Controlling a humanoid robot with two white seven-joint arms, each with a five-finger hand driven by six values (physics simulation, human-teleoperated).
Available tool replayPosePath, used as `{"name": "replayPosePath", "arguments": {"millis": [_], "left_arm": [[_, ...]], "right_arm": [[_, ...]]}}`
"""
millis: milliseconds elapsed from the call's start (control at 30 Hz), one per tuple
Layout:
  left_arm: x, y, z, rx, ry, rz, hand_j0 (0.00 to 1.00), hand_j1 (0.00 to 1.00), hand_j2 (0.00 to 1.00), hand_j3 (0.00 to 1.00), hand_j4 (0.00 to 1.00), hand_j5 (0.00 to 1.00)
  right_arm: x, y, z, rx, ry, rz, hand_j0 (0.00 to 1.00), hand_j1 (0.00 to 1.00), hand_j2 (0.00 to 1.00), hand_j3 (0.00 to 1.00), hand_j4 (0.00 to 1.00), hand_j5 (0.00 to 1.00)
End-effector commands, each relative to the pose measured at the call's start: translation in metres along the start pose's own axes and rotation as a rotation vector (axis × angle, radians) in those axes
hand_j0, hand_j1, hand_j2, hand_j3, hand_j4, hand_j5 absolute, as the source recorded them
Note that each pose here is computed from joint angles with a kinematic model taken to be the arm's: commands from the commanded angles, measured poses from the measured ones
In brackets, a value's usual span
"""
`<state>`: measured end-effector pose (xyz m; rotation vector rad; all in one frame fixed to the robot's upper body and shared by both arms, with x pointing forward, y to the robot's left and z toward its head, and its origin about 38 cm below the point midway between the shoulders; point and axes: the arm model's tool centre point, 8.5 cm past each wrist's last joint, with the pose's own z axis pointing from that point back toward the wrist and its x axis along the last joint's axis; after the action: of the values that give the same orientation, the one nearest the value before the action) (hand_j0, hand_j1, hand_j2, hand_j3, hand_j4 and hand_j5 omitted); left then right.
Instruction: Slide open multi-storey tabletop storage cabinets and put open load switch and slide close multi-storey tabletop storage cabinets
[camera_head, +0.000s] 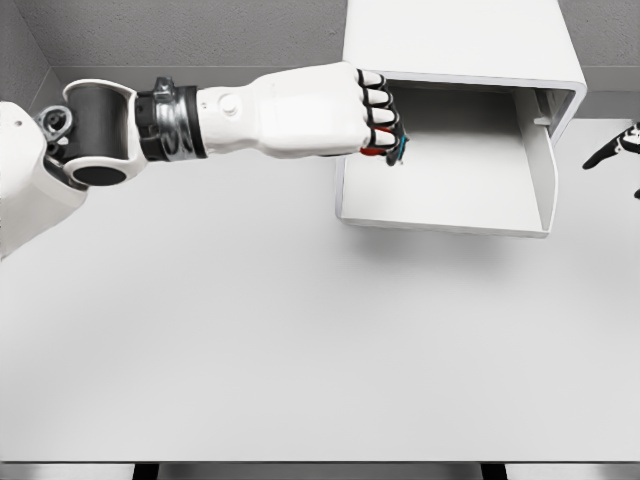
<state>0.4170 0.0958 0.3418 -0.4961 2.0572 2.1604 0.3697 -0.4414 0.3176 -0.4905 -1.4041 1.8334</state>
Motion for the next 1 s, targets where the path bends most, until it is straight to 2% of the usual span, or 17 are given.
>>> {"name": "replayPosePath", "arguments": {"millis": [0, 100, 200, 367, 433, 467, 600, 667, 967], "left_arm": [[-0.002, -0.003, -0.009, -0.001, 0.001, 0.019, 0.5, 0.5, 0.5, 0.5, 0.5, 0.5], [-0.006, -0.007, -0.02, -0.01, 0.001, 0.037, 0.5, 0.5, 0.5, 0.5, 0.5, 0.5], [-0.008, -0.007, -0.025, -0.014, 0.003, 0.041, 0.5, 0.5, 0.5, 0.5, 0.5, 0.5], [-0.011, -0.011, -0.042, -0.024, -0.002, 0.066, 0.5, 0.5, 0.5, 0.5, 0.5, 0.5], [-0.013, -0.016, -0.048, -0.036, 0.002, 0.081, 0.5, 0.5, 0.5, 0.5, 0.5, 0.5], [-0.013, -0.017, -0.051, -0.045, -0.001, 0.086, 0.5, 0.5, 0.5, 0.5, 0.5, 0.5], [-0.012, -0.018, -0.063, -0.05, -0.011, 0.098, 0.5, 0.5, 0.5, 0.5, 0.5, 0.5], [-0.011, -0.016, -0.068, -0.045, -0.019, 0.097, 0.5, 0.5, 0.5, 0.5, 0.5, 0.5], [-0.016, -0.019, -0.078, -0.064, -0.013, 0.11, 0.5, 0.5, 0.5, 0.5, 0.5, 0.5]], "right_arm": [[-0.001, 0.004, 0.0, 0.03, 0.018, 0.025, 0.72, 0.72, 0.72, 0.72, 0.72, 0.72], [0.01, 0.028, -0.009, 0.118, -0.003, 0.063, 0.72, 0.72, 0.72, 0.72, 0.72, 0.72], [0.015, 0.042, -0.012, 0.157, -0.016, 0.063, 0.72, 0.72, 0.72, 0.72, 0.72, 0.72], [0.019, 0.049, -0.011, 0.187, -0.027, 0.065, 0.72, 0.72, 0.72, 0.72, 0.72, 0.72], [0.02, 0.056, -0.012, 0.221, -0.023, 0.086, 0.72, 0.72, 0.72, 0.72, 0.72, 0.72], [0.027, 0.067, -0.017, 0.253, -0.045, 0.09, 0.72, 0.72, 0.72, 0.72, 0.72, 0.72], [0.04, 0.07, -0.019, 0.275, -0.084, 0.106, 0.72, 0.72, 0.72, 0.72, 0.72, 0.72], [0.054, 0.075, -0.023, 0.3, -0.127, 0.115, 0.72, 0.72, 0.72, 0.72, 0.72, 0.72], [0.061, 0.089, -0.028, 0.317, -0.153, 0.102, 0.72, 0.72, 0.72, 0.72, 0.72, 0.72]]}}
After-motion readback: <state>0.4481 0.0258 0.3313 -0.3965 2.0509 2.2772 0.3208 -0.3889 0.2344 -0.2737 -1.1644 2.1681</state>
